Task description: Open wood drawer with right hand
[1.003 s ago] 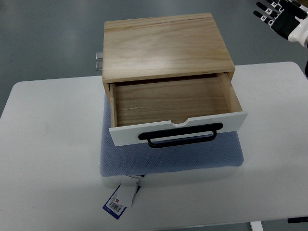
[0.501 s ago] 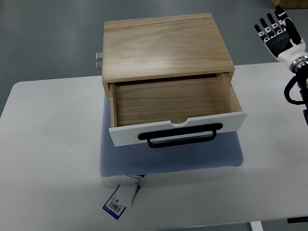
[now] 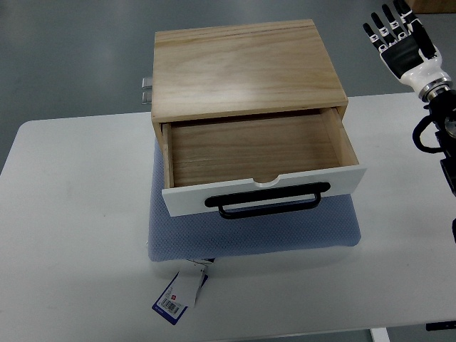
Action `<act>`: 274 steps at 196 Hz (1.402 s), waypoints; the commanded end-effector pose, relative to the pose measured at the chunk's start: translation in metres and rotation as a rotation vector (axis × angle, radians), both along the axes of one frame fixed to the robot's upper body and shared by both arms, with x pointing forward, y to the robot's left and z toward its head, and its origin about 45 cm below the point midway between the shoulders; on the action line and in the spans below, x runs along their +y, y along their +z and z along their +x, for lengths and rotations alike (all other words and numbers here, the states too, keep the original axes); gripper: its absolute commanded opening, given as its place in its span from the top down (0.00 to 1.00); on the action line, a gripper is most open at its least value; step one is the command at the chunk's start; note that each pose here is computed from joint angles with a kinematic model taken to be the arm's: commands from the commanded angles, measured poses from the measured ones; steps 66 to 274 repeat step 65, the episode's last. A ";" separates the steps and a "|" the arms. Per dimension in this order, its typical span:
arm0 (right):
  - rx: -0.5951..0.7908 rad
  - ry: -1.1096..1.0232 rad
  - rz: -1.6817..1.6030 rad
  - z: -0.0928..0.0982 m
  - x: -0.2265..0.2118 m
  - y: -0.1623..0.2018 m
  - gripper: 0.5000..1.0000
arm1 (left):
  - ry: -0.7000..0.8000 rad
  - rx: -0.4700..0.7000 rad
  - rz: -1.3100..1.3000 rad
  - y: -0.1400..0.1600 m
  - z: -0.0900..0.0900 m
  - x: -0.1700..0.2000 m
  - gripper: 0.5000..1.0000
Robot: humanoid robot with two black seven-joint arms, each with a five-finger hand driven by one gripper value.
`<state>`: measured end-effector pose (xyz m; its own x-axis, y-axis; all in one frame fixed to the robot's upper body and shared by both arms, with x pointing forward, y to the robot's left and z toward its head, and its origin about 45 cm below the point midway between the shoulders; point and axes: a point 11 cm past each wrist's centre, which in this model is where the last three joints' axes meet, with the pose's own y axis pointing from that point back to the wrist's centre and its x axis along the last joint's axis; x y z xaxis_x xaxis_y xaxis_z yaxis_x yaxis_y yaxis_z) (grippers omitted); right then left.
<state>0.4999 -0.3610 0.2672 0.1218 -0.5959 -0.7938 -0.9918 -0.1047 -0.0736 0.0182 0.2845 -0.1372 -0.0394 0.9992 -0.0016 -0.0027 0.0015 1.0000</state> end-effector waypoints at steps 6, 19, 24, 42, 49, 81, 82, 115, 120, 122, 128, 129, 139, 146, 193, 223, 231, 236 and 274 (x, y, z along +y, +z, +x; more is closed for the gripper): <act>0.045 -0.057 -0.106 0.007 0.003 0.001 0.12 | 0.001 0.000 0.000 0.000 0.000 0.000 0.00; 0.069 -0.077 -0.126 0.008 0.002 -0.001 0.12 | 0.001 0.000 0.000 0.000 0.000 0.001 0.00; 0.069 -0.077 -0.126 0.008 0.002 -0.001 0.12 | 0.001 0.000 0.000 0.000 0.000 0.001 0.00; 0.074 -0.089 -0.117 0.009 0.003 0.000 0.12 | 0.001 -0.001 -0.003 0.000 0.000 0.000 0.00; 0.073 -0.086 -0.112 0.010 0.005 0.000 0.12 | 0.002 -0.001 -0.003 0.000 0.000 0.000 0.00; 0.059 -0.085 -0.091 0.010 0.006 0.001 0.12 | -0.001 0.000 -0.004 0.000 0.000 -0.001 0.00; 0.059 -0.085 -0.091 0.010 0.006 0.001 0.12 | -0.001 0.000 -0.004 0.000 0.000 -0.001 0.00; 0.059 -0.085 -0.091 0.010 0.006 0.001 0.12 | -0.001 0.000 -0.004 0.000 0.000 -0.001 0.00; 0.059 -0.085 -0.091 0.010 0.006 0.001 0.12 | -0.001 0.000 -0.004 0.000 0.000 -0.001 0.00; 0.059 -0.085 -0.091 0.010 0.006 0.001 0.12 | -0.001 0.000 -0.004 0.000 0.000 -0.001 0.00; 0.059 -0.085 -0.091 0.010 0.006 0.001 0.12 | -0.001 0.000 -0.004 0.000 0.000 -0.001 0.00; 0.059 -0.085 -0.091 0.010 0.006 0.001 0.12 | -0.001 0.000 -0.004 0.000 0.000 -0.001 0.00; 0.059 -0.085 -0.091 0.010 0.006 0.001 0.12 | -0.001 0.000 -0.004 0.000 0.000 -0.001 0.00; 0.059 -0.085 -0.091 0.010 0.006 0.001 0.12 | -0.001 0.000 -0.004 0.000 0.000 -0.001 0.00; 0.059 -0.085 -0.091 0.010 0.006 0.001 0.12 | -0.001 0.000 -0.004 0.000 0.000 -0.001 0.00; 0.059 -0.085 -0.091 0.010 0.006 0.001 0.12 | -0.001 0.000 -0.004 0.000 0.000 -0.001 0.00; 0.059 -0.085 -0.091 0.010 0.006 0.001 0.12 | -0.001 0.000 -0.004 0.000 0.000 -0.001 0.00; 0.059 -0.085 -0.091 0.010 0.006 0.001 0.12 | -0.001 0.000 -0.004 0.000 0.000 -0.001 0.00; 0.059 -0.085 -0.091 0.010 0.006 0.001 0.12 | -0.001 0.000 -0.004 0.000 0.000 -0.001 0.00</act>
